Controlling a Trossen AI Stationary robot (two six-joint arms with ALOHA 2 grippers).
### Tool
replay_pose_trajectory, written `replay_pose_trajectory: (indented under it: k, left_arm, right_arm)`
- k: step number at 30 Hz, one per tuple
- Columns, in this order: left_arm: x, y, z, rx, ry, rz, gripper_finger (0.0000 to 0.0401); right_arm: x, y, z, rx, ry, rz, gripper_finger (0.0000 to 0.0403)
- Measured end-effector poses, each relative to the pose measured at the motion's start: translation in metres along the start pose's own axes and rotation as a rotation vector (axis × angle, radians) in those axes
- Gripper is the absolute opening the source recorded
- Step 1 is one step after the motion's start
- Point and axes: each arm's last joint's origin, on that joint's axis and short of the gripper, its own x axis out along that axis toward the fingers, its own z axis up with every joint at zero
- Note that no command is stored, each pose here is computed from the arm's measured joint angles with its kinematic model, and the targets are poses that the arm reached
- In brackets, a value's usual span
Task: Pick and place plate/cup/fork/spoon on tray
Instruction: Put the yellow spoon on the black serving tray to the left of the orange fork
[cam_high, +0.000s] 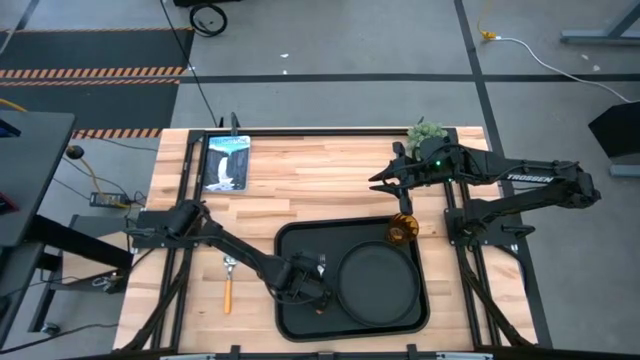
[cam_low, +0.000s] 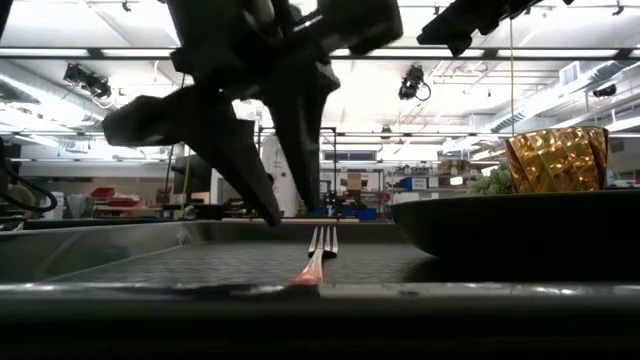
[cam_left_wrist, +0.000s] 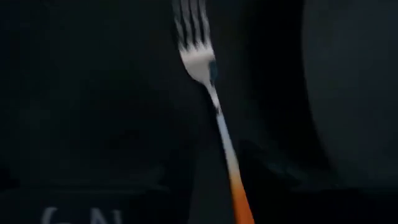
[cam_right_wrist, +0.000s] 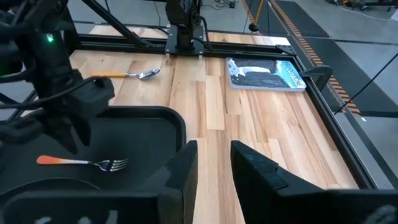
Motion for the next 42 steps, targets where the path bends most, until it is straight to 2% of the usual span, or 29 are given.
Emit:
replay_pose_trajectory:
  k: [2, 6, 12, 17, 19, 29, 38, 42]
  left_arm:
    - [-0.005, 0.0, 0.0, 0.102, 0.075, 0.002, 0.0126]
    - [-0.016, 0.002, 0.0, 0.145, 0.176, 0.014, 0.0122]
    - [-0.049, 0.018, -0.008, 0.19, 0.163, 0.122, 0.0121]
    - [-0.072, 0.039, -0.018, 0.191, 0.125, 0.289, 0.0121]
    - [-0.075, 0.048, -0.026, 0.195, 0.131, 0.365, 0.0121]
    - [-0.055, 0.093, -0.055, 0.139, 0.255, 0.55, 0.012]
    - [-0.082, 0.131, -0.048, -0.004, 0.18, 0.459, 0.0075]
    - [-0.09, 0.154, -0.049, -0.095, 0.117, 0.47, 0.0058]
  right_arm:
    - [0.0, 0.0, 0.0, 0.0, 0.003, 0.001, 0.0103]
    - [0.0, 0.0, 0.0, 0.006, 0.002, 0.001, 0.0103]
    - [0.0, 0.0, -0.001, 0.008, 0.013, 0.002, 0.0103]
    - [0.0, 0.0, -0.001, 0.01, 0.013, 0.002, 0.0103]
    - [0.0, 0.0, -0.001, 0.013, 0.014, 0.002, 0.0103]
    - [0.0, 0.0, -0.001, 0.012, 0.012, 0.002, 0.0103]
    - [0.0, 0.0, -0.001, 0.011, 0.012, 0.002, 0.0103]
    - [0.0, 0.0, -0.001, 0.01, 0.012, 0.002, 0.0103]
